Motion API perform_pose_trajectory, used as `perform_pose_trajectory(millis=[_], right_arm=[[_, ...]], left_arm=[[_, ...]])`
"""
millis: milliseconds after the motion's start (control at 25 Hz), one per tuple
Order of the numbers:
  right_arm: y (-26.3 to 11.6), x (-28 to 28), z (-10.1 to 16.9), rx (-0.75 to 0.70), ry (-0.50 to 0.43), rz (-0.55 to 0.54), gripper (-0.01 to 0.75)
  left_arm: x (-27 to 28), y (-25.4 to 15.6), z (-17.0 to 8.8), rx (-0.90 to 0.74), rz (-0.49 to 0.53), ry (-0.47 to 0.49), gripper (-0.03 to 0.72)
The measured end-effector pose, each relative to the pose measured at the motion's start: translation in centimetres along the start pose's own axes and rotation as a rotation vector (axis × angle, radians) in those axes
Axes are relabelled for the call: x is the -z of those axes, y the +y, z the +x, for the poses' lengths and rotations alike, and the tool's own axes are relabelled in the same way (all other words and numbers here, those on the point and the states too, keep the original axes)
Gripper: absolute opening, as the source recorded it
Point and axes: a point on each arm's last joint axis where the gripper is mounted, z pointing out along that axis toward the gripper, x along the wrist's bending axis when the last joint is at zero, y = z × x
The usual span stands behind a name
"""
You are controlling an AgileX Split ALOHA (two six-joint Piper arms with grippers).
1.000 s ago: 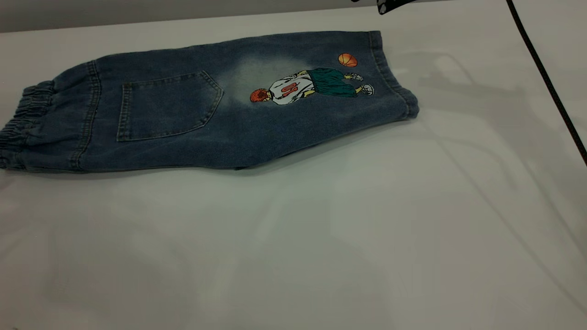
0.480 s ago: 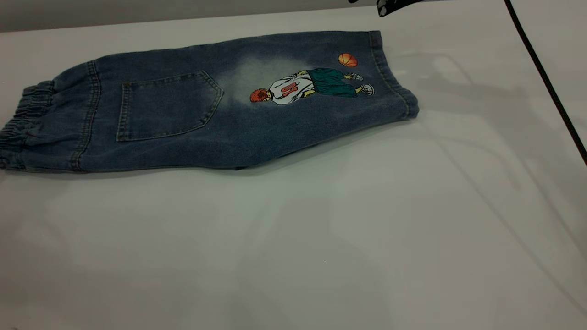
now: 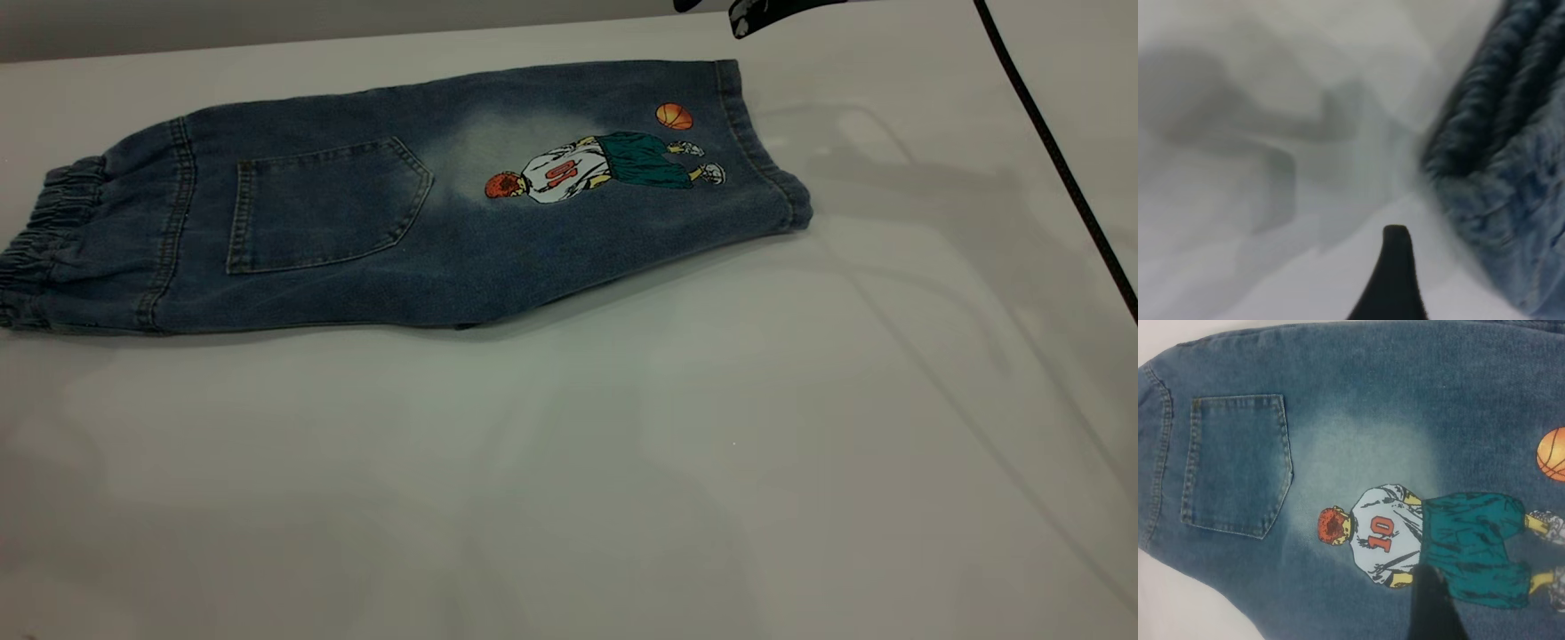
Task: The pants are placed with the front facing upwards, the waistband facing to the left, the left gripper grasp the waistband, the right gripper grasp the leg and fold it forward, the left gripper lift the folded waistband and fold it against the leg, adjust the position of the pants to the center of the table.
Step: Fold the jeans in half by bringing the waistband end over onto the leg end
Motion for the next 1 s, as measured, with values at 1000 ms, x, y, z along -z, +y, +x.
perform_pose_trajectory(millis=[1000], right_arm=[[-0.1, 0.0, 0.0, 0.010, 0.003, 0.006, 0.354]], left_arm=[[-6.3, 0.0, -0.5, 0.024, 0.047, -0.050, 0.572]])
